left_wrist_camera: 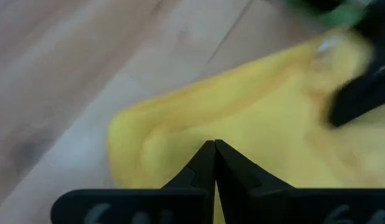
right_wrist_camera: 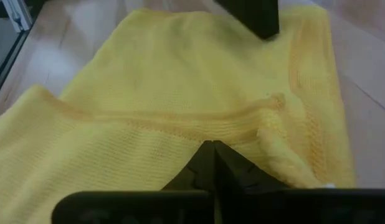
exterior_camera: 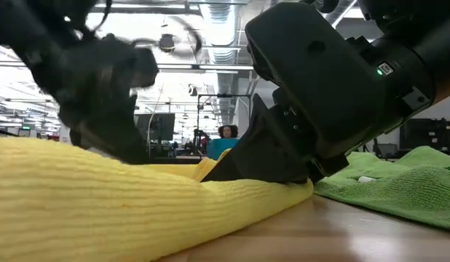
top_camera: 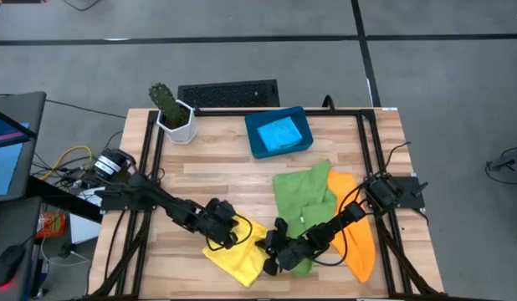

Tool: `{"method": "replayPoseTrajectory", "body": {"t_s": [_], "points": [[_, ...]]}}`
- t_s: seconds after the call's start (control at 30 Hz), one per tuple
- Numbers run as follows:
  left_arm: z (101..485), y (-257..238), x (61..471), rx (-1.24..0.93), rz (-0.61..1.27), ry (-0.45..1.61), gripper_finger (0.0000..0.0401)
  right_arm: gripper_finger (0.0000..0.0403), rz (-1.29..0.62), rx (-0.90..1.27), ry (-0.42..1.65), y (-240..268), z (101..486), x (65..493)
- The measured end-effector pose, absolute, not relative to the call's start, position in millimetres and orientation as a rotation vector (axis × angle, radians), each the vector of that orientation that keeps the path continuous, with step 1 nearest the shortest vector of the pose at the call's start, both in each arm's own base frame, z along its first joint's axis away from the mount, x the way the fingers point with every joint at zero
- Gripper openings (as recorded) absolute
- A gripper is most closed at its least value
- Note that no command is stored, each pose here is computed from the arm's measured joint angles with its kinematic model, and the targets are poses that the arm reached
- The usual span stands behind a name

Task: Fold microfiber towels
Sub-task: Fold the yellow microfiber cloth

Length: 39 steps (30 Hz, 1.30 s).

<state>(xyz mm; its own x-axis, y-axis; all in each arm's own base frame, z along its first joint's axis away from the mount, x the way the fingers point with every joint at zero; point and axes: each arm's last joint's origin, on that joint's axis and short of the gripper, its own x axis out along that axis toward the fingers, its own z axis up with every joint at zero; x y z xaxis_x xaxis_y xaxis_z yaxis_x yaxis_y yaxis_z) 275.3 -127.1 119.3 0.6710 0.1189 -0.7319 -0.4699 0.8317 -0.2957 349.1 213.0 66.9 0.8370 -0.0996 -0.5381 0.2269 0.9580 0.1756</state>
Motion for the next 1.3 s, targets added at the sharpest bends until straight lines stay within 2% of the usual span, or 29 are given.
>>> {"method": "replayPoseTrajectory", "body": {"t_s": [0.2, 0.43, 0.63, 0.73, 0.83, 0.97, 1.13, 1.3], "points": [[110, -106, 279, -0.537, 0.495, 0.804, 0.0, 0.0019, -0.174, 0.225, 0.558, 213, 66, 349], [120, -97, 282, -0.582, 0.487, 0.814, 0.0, 0.0034, -0.175, 0.222, 0.56, 212, 66, 349], [169, -100, 277, -0.612, 0.462, 0.765, 0.0, 0.0022, -0.183, 0.226, 0.561, 209, 66, 351], [205, -106, 272, -0.641, 0.429, 0.633, 0.0, 0.002, -0.197, 0.253, 0.558, 206, 66, 352], [227, -128, 267, -0.649, 0.294, 0.515, 0.0, 0.0023, -0.202, 0.271, 0.553, 202, 66, 356], [217, -167, 260, -0.618, 0.173, 0.514, 0.0, 0.0031, -0.218, 0.281, 0.546, 195, 66, 360], [184, -208, 257, -0.601, 0.139, 0.512, 0.0, 0.0026, -0.255, 0.287, 0.541, 182, 66, 366], [173, -234, 269, -0.534, 0.134, 0.582, 0.0, 0.002, -0.286, 0.302, 0.528, 169, 67, 373]]}}
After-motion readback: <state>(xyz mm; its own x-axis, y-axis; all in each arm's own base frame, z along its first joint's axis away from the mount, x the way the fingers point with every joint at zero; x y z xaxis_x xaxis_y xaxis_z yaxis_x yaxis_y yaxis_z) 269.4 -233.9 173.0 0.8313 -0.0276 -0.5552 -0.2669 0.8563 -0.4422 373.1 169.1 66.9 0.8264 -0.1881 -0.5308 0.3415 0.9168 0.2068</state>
